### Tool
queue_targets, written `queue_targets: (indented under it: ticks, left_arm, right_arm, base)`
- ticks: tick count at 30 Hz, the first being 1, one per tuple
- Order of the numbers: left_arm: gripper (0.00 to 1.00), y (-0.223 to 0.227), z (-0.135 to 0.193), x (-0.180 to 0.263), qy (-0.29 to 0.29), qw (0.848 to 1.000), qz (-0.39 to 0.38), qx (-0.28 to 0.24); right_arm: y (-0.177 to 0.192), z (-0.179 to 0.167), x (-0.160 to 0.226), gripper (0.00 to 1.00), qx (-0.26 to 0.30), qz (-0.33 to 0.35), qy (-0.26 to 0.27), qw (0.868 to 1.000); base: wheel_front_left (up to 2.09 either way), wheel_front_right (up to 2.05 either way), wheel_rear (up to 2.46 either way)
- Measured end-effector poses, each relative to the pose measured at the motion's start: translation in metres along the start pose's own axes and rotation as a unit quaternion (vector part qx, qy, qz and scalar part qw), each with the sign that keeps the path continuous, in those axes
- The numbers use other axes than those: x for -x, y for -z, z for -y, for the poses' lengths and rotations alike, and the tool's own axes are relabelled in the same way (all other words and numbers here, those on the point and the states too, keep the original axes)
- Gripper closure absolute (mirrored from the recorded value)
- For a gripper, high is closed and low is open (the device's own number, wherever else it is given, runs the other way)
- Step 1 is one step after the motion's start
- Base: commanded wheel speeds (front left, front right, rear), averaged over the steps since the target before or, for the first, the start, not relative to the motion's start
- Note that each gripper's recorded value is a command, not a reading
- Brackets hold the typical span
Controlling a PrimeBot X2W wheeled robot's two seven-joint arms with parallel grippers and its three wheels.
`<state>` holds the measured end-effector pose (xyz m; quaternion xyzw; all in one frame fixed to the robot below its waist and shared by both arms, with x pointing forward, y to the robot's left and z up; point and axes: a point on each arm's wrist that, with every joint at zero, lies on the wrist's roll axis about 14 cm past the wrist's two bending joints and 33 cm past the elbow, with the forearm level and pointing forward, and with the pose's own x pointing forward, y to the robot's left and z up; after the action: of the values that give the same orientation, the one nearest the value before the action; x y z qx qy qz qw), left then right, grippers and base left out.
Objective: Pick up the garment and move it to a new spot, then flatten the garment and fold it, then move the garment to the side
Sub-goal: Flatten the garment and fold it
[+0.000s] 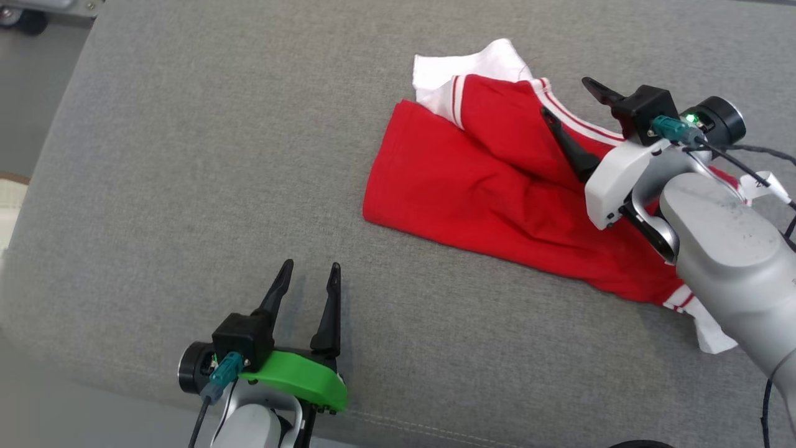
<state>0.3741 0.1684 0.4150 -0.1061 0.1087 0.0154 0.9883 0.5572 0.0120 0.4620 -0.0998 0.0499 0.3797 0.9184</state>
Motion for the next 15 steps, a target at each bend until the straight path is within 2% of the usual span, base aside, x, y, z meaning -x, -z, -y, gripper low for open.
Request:
queue_targets:
  ticks: [10,11,13,14,15]
  left_arm:
    - [0.00,0.014,-0.025,0.004,-0.049,0.998,-0.026,0.003]
    - [0.00,0.016,-0.028,0.004,-0.054,0.998,-0.028,0.002]
    - [0.00,0.018,-0.033,0.004,-0.061,0.998,-0.032,-0.001]
    - [0.00,0.018,-0.034,0.003,-0.063,0.997,-0.033,-0.002]
    - [0.00,0.019,-0.036,0.003,-0.066,0.997,-0.034,-0.003]
  right_arm:
    - [0.038,-0.010,-0.044,0.00,-0.025,-0.037,-0.044,0.998]
    - [0.042,-0.013,-0.048,0.06,-0.028,-0.039,-0.050,0.998]
    - [0.047,-0.017,-0.054,0.62,-0.032,-0.039,-0.058,0.997]
    - [0.049,-0.018,-0.057,0.87,-0.032,-0.039,-0.062,0.997]
    - [0.050,-0.019,-0.060,1.00,-0.034,-0.038,-0.065,0.997]
  base:
    - [0.00,0.00,0.00]
    - [0.00,0.00,0.00]
    - [0.00,0.00,0.00]
    - [0.00,0.00,0.00]
    - [0.00,0.00,0.00]
